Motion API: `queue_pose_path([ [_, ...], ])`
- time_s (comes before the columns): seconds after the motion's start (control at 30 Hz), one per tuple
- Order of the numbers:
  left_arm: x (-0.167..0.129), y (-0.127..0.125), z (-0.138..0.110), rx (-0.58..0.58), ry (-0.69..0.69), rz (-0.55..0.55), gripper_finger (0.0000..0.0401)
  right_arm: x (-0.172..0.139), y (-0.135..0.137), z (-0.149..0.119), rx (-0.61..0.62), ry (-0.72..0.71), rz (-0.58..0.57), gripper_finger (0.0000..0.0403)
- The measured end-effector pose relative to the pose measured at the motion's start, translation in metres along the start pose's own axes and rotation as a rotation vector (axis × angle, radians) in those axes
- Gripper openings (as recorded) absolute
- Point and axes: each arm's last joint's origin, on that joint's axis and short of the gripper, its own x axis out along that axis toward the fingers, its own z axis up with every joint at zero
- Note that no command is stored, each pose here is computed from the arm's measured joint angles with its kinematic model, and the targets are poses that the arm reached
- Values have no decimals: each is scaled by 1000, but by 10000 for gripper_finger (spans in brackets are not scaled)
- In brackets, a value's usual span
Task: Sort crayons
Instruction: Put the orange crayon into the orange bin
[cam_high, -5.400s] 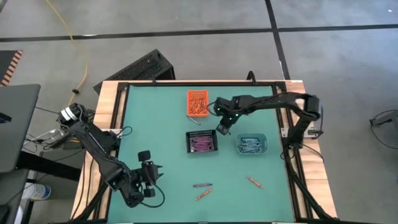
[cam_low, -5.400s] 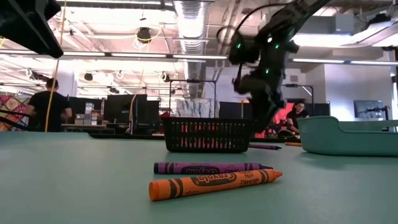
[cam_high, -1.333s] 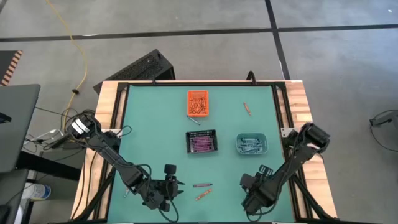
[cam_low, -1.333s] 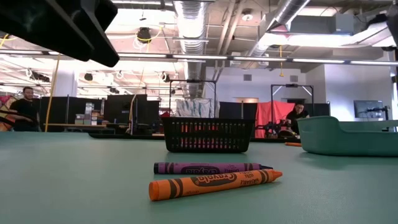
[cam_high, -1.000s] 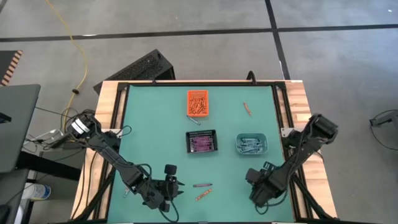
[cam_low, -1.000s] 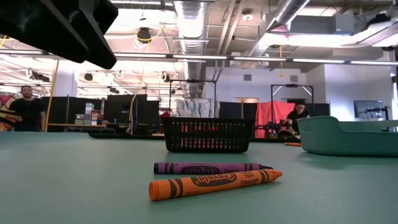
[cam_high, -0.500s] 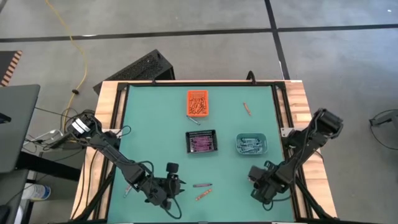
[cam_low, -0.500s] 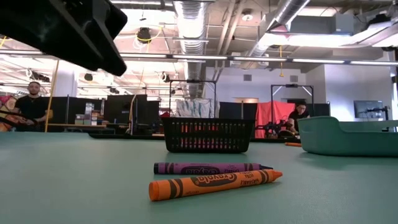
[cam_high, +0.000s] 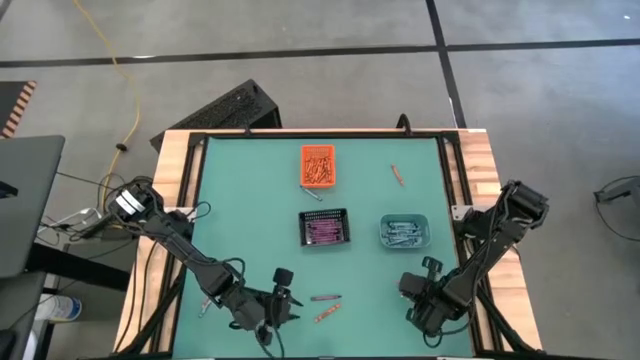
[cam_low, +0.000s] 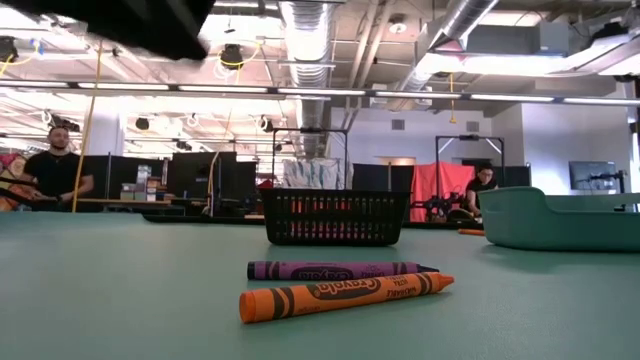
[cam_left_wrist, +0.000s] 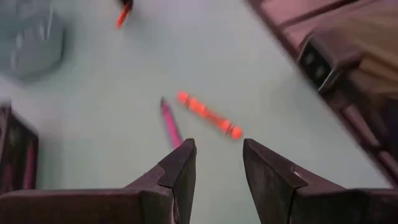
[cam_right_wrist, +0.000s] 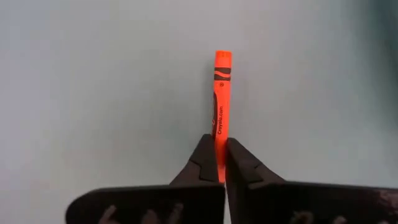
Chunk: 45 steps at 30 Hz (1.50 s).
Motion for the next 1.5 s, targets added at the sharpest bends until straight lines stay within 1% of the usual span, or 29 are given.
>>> queue_pose_path([
  [0.07, 0, -1, 4, 22, -82, -8, 123, -7, 5, 7, -26, -79, 8, 6],
  [0.13, 0, 2, 8, 25, -223, -33, 123, -13, 10, 15, -47, -191, 18, 3],
  [0.23, -3, 12, 5, 23, -424, -85, 123, -22, 17, 28, -102, -365, 7, 3],
  [0.33, -6, 28, 2, -52, -570, -72, 123, -30, 25, 45, -153, -492, 19, 3],
  [0.4, -7, 38, 0, -92, -622, -48, 123, -35, 29, 60, -176, -561, 35, 3],
  [0.53, -7, 45, -2, -83, -650, -46, 123, -45, 40, 94, -242, -703, 125, 3],
  [0.67, -8, 46, -1, -41, -659, -30, 123, -58, 48, 120, -358, -846, 256, 4],
  [0.77, -9, 45, 1, -12, -678, -19, 123, -66, 51, 133, -444, -927, 360, 4],
  [0.87, -10, 45, 2, -3, -694, -8, 123, -70, 51, 140, -507, -978, 411, 4],
  [1.03, -11, 47, 3, -10, -713, -2, 123, -73, 48, 149, -524, -1031, 398, 4],
  [1.23, -10, 61, 7, -46, -751, 39, 123, -68, 37, 164, -533, -1028, 385, 4],
  [1.4, -7, 69, 7, -51, -756, -1, 123, -66, 29, 176, -516, -1035, 351, 4],
  [1.5, -7, 70, 7, -51, -760, -4, 123, -64, 25, 180, -508, -1035, 341, 4],
])
